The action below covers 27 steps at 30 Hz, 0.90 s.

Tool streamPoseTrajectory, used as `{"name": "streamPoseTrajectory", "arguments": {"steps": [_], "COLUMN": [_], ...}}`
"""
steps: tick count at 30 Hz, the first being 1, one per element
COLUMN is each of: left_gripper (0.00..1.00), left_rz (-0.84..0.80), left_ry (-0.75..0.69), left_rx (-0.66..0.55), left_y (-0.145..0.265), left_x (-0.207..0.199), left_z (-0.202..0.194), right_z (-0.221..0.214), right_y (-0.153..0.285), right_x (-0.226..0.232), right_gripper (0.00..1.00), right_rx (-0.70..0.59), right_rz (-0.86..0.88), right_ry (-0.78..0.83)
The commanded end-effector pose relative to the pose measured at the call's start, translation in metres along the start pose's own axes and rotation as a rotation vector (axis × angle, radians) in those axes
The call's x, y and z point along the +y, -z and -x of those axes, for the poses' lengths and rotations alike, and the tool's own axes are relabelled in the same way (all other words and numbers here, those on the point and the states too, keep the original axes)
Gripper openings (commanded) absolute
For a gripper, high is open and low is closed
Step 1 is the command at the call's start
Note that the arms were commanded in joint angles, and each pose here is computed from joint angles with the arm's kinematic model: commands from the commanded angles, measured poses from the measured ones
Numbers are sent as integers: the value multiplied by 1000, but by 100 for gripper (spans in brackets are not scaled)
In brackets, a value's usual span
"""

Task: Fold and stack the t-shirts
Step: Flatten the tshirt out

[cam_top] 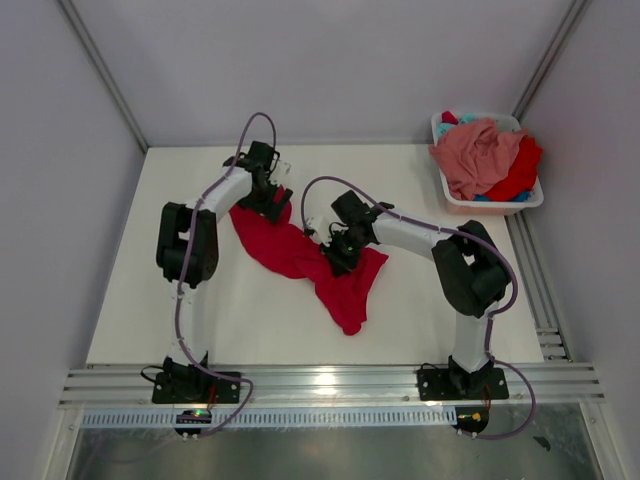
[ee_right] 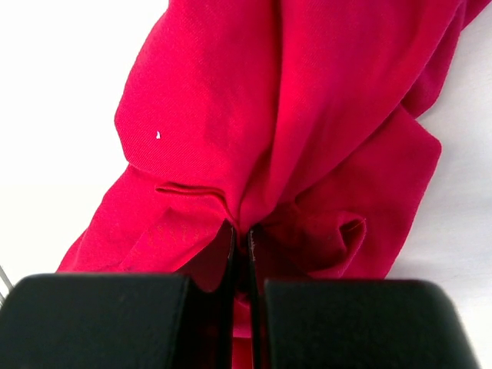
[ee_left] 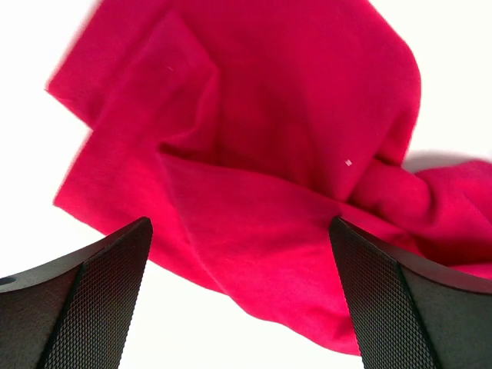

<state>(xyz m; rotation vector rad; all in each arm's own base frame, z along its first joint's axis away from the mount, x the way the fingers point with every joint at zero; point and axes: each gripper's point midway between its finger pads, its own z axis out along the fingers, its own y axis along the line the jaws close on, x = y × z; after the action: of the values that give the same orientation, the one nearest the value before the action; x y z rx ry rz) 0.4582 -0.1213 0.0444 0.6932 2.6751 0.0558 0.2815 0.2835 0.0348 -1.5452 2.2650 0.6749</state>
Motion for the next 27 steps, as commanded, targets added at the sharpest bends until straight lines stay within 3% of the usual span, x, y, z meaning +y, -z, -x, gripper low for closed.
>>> {"name": "streamPoseTrajectory", "arguments": {"steps": [1,9,20,23,24,25,26,27], "left_gripper": [99,99,97,84,69,62,38,23], "left_rz": [73,88,100,101,101,100,104,106], "left_ry": [-13,-29,-27,-29,-30,-28,-28,-26], "left_rx": [-72,-98,-65,-63,-66,-72,-67,-70], "left_y": [4,-7,-23,-23,-21,-21,-21,-21], "left_x": [20,26,27,27,26,27,27,27], "left_z": [28,48,41,39,40,41,39,39], "right_z": [11,10,9,8,8,8,9,8], "right_y": [13,10,10,9,9,9,9,9], "right_x": [6,7,6,7,8,8,8,8], "right_gripper": [3,3,3,3,3,3,3,3], "right_rx": [-37,-32,-27,-25,-26,-26,-27,-24], "right_rz": [4,13,15,19,20,20,23,22], "right_ry": [17,12,10,10,10,10,10,8]}}
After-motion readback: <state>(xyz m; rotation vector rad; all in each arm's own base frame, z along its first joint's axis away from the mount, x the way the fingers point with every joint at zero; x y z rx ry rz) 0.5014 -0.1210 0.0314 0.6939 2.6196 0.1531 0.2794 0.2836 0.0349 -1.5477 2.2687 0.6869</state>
